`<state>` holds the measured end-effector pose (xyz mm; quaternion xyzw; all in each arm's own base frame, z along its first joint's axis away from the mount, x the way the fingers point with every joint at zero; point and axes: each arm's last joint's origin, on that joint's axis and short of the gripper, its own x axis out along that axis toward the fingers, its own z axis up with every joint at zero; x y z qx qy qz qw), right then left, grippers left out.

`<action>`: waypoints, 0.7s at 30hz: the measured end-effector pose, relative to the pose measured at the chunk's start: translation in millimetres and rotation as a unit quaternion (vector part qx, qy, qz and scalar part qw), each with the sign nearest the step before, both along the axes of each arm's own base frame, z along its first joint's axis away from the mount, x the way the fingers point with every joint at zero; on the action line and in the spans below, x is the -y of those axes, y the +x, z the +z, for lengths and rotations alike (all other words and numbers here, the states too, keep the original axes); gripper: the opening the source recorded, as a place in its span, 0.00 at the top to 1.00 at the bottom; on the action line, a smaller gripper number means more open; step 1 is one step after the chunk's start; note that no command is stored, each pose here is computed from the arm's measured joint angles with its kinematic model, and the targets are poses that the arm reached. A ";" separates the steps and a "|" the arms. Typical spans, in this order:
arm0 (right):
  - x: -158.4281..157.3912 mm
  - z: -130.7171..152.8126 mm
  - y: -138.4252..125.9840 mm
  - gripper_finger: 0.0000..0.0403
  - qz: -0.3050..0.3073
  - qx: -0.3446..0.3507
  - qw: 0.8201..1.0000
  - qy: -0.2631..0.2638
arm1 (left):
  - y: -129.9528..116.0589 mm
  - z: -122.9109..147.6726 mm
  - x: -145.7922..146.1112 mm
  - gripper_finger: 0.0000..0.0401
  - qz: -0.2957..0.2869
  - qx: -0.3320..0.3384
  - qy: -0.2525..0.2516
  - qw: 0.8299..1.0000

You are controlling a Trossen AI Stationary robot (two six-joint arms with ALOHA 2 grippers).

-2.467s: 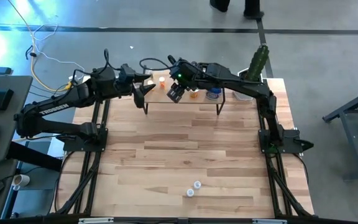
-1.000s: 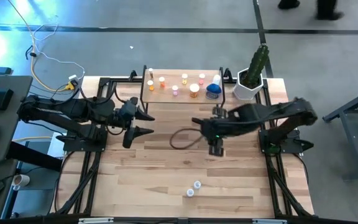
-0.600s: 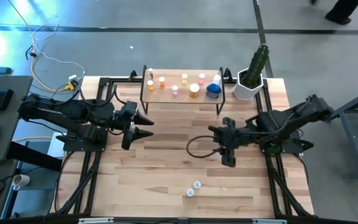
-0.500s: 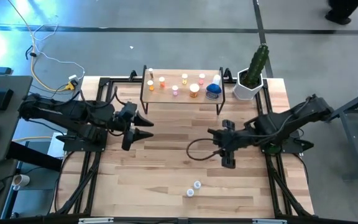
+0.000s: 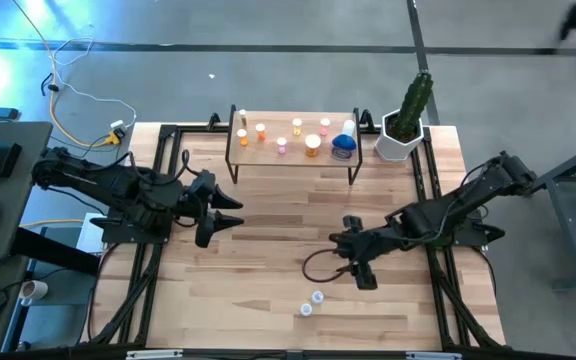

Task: Pick and place medicine bottles onto shelf by color
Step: Put the top white medicine bottle on the shelf

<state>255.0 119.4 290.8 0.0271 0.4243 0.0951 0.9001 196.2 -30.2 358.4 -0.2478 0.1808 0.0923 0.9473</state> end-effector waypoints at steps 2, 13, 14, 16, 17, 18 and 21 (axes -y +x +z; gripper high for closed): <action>-5.5 -4.8 2.4 0.48 0.022 0.033 0.999 0.001 | -0.2 0.0 0.7 0.43 0.006 0.001 -0.003 1.000; -24.5 -39.2 0.5 0.48 0.076 0.141 0.987 0.025 | -0.4 0.2 1.0 0.43 0.019 0.003 0.002 1.000; -25.2 -41.9 0.3 0.48 0.077 0.150 0.985 0.029 | -0.4 0.2 0.9 0.43 0.021 0.003 0.003 1.000; -25.9 -47.4 1.3 0.48 0.076 0.169 0.982 0.038 | -0.5 0.3 0.7 0.43 0.026 0.004 0.002 1.000; -26.7 -50.6 2.6 0.48 0.075 0.178 0.980 0.044 | -0.4 0.3 0.6 0.43 0.026 0.004 0.002 1.000; -27.6 -54.6 3.6 0.48 0.075 0.183 0.979 0.047 | -0.5 0.3 0.6 0.43 0.027 0.004 0.002 1.000; -31.9 -62.5 10.7 0.48 0.077 0.194 0.976 0.054 | -0.4 0.5 0.6 0.43 0.029 0.006 0.002 1.000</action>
